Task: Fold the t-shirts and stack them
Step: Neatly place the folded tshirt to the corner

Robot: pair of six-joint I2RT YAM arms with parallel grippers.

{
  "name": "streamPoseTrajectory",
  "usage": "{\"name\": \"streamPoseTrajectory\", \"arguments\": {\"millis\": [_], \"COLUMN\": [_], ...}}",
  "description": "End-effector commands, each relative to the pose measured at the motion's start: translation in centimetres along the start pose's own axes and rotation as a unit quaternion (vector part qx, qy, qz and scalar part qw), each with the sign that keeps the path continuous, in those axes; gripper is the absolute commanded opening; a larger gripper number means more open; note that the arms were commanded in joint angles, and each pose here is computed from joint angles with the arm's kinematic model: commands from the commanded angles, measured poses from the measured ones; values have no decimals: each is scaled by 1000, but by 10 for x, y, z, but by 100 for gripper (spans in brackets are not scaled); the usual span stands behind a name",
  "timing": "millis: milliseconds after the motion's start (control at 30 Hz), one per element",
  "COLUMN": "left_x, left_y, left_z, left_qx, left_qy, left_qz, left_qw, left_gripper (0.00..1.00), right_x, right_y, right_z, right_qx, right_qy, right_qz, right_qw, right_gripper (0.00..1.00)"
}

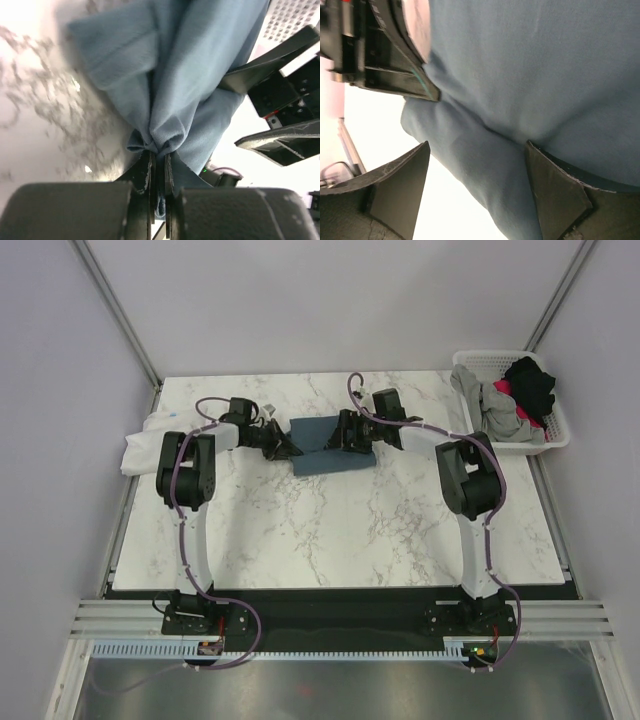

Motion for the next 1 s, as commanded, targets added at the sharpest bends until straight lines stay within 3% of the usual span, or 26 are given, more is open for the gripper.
{"name": "streamPoseTrajectory", "arguments": {"millis": [0,33,200,467,500,767,967], "left_x": [-16,-23,-26,-30,-38,-38,-53], "left_y": [36,49,89,162,173,236,278], "left_z": [-27,-34,-35,-22,-24,-12,-17], "left_qx": [-23,-27,-53,-130,-154,-238,-307], "left_qy": [-84,-118,-166,-225,-254,-260,-286], "left_qz": [-17,-29,-37,-33,-39,0,-17], "left_qw": [996,992,984,965,954,936,908], "left_gripper": [2,2,2,2,2,2,2], "right_x": [-19,-24,-52,-66,-67,-70,-67], "right_y": [31,36,71,107,110,117,118], "right_z": [11,15,33,16,15,4,0], "right_qx": [48,50,49,73,73,73,69], "right_qy": [59,68,96,88,87,75,65], "right_qz": [-29,-38,-83,-111,-114,-117,-113], "right_qw": [997,996,991,987,987,988,989], "right_gripper": [85,85,86,87,87,87,87]}}
Point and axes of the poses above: each gripper's point midway between its finger pads, its own y axis back along the fingers, its own z axis along the line the jaws close on, x = y × z, the point moved 3 cm from there along y, back along the fingers, and after that the axes turned 9 degrees about -y, right-handed, at the moved point
